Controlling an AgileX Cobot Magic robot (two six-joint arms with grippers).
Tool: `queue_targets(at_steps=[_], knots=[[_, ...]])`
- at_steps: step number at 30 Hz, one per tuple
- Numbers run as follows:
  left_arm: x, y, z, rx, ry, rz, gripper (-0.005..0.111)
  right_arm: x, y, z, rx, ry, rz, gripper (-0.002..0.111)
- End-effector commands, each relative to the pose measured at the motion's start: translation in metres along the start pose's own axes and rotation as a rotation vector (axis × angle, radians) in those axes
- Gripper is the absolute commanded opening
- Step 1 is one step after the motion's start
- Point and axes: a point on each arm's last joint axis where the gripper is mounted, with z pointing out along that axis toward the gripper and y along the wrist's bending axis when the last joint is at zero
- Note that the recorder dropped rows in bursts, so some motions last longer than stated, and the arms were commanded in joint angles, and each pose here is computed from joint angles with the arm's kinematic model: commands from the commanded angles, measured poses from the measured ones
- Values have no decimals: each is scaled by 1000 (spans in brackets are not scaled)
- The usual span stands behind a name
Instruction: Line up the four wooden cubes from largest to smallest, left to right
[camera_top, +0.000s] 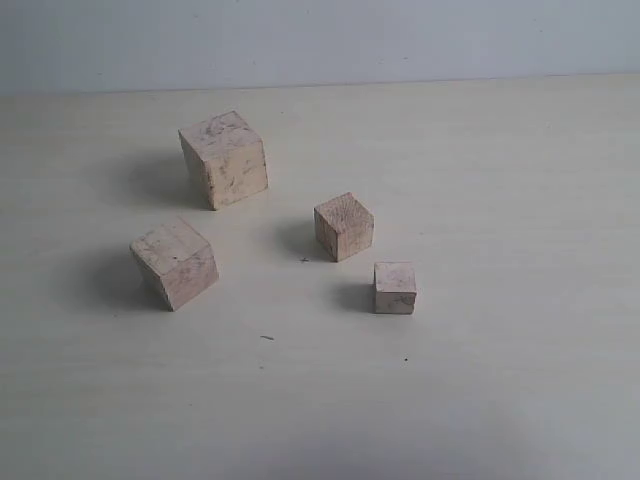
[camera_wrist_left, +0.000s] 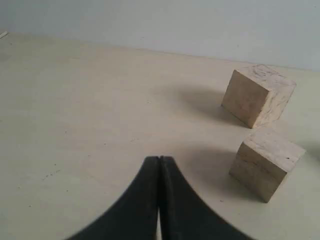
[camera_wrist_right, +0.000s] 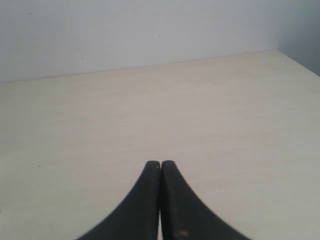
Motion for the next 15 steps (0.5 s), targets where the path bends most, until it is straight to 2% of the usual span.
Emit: queue_targets(at_steps=[1,15], knots=[[-1,0,0,4,-10,5,0,1,0,0,-1,-7,-3,0],[-1,0,0,4,-10,5,0,-2,0,0,2,-34,-12,0]])
